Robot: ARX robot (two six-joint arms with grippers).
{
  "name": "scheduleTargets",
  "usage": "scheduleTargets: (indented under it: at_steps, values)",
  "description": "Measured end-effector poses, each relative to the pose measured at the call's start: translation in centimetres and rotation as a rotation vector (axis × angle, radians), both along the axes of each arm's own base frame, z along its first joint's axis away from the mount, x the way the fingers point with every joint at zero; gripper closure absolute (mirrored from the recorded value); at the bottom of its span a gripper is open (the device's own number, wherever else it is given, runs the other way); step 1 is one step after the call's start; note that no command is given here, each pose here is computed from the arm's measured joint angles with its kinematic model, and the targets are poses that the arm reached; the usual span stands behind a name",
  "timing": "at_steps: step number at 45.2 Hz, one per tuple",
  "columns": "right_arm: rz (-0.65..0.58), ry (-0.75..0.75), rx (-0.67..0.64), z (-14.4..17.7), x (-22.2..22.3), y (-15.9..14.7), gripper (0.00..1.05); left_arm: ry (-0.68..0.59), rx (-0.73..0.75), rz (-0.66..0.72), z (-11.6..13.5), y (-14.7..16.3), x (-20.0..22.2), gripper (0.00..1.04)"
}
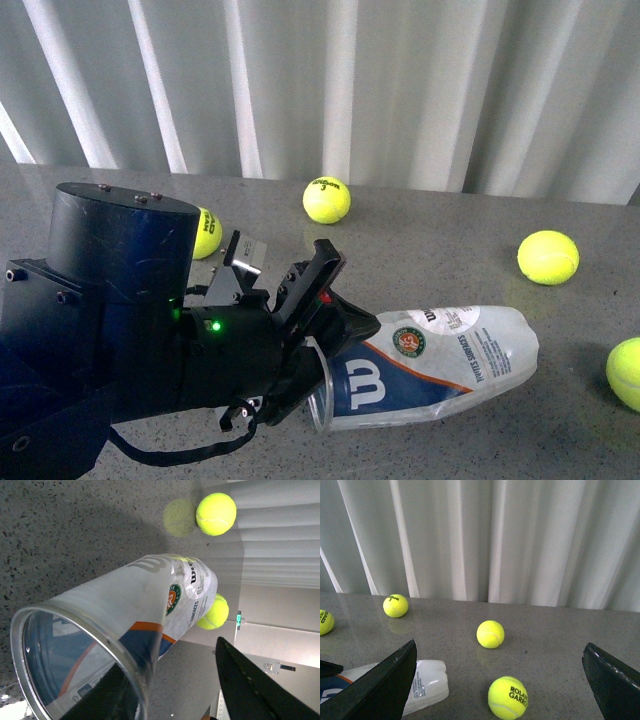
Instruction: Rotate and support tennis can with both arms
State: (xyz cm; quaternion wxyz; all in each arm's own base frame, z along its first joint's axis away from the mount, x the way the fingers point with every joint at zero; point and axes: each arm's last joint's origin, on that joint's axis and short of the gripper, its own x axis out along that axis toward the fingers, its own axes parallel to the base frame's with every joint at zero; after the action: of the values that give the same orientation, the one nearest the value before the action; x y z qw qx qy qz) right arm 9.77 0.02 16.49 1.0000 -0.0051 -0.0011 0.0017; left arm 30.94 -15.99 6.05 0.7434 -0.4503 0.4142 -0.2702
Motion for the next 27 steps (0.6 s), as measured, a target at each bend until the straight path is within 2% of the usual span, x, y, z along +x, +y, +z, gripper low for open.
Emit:
scheduleTargets:
  at_steps: [9, 17, 21, 27]
  values:
    - [0.000, 0.000, 0.000, 0.0, 0.0, 0.0, 0.07, -0.018, -0.035, 0.030, 1.3, 0.5, -0.7, 1.01]
    - [0.000, 0.000, 0.000, 0.0, 0.0, 0.0, 0.07, -0.036, 0.011, 0.065, 3.7, 1.6, -1.1, 1.01]
    - [0.000, 0.000, 0.000, 0.0, 0.0, 0.0, 0.07, -0.065, 0.089, 0.040, 6.1, 1.9, -1.0, 1.01]
    - [0.000, 0.000, 0.000, 0.0, 0.0, 0.0, 0.07, -0.154, 0.256, -0.022, 11.1, 1.7, 0.0, 1.01]
